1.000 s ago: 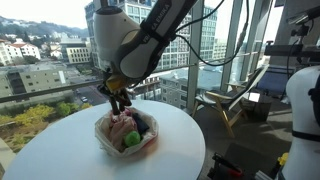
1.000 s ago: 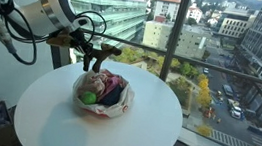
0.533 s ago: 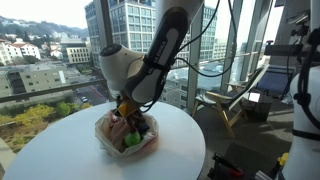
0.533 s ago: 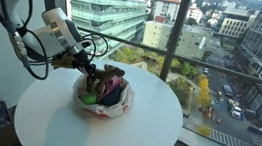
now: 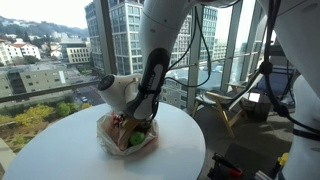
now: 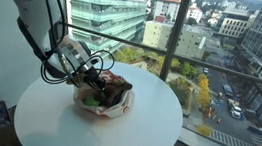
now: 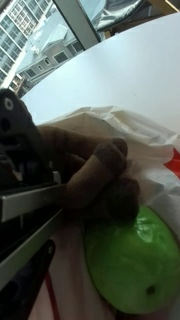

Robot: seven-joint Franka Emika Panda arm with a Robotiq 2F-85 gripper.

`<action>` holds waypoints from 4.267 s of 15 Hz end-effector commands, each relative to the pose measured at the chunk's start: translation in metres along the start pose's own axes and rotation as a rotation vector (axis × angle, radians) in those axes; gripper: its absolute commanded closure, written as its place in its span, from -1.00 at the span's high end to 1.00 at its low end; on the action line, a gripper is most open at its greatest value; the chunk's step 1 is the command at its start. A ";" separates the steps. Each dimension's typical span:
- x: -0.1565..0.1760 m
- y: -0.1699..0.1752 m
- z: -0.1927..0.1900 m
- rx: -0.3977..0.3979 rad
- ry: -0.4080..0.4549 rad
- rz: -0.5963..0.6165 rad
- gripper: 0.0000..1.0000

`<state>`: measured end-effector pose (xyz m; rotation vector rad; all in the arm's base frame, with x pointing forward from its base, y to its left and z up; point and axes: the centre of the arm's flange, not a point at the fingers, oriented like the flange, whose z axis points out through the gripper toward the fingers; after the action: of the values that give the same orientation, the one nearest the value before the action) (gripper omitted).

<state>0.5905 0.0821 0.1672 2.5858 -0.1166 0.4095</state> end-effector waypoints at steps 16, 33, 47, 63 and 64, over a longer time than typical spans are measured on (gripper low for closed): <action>0.003 0.001 -0.091 -0.317 -0.100 0.049 1.00; 0.004 0.089 0.004 -0.376 -0.347 0.319 1.00; 0.026 0.141 0.092 0.055 -0.265 0.496 1.00; 0.000 0.107 0.142 0.160 -0.314 0.361 0.48; -0.002 0.106 0.139 0.162 -0.317 0.348 0.35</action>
<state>0.6043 -0.0854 0.1046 2.7768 -0.7354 0.1082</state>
